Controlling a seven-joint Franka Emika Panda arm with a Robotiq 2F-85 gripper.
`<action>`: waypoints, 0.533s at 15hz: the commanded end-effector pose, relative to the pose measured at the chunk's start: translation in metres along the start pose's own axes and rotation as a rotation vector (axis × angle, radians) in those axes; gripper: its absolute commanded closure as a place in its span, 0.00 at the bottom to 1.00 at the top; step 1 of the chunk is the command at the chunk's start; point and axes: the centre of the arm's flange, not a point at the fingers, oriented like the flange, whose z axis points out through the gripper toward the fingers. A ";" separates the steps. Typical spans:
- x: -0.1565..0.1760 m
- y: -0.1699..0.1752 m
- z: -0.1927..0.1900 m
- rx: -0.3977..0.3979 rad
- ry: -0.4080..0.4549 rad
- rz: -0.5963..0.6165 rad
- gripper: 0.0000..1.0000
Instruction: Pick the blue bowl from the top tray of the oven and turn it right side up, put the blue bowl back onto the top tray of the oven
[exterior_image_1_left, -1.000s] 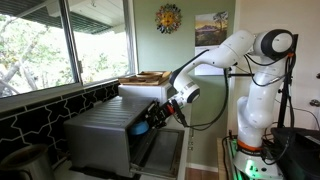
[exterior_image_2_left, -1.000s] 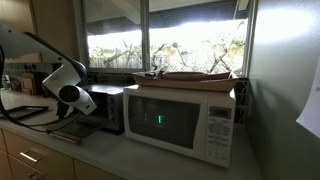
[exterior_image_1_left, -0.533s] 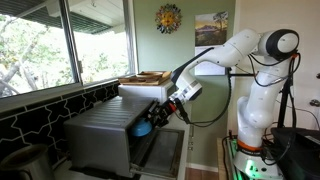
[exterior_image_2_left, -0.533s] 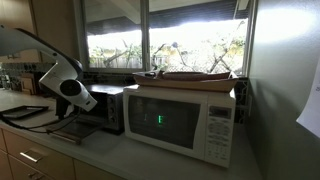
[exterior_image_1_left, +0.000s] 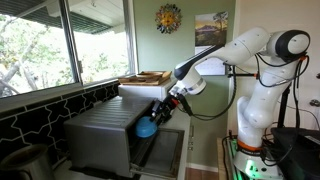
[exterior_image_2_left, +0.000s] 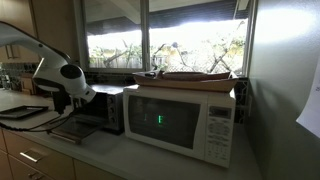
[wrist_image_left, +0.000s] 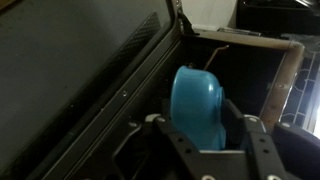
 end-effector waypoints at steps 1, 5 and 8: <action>-0.013 -0.016 -0.017 -0.159 -0.038 -0.106 0.73; -0.021 -0.036 -0.019 -0.316 -0.050 -0.255 0.73; -0.028 -0.045 -0.018 -0.454 -0.060 -0.362 0.73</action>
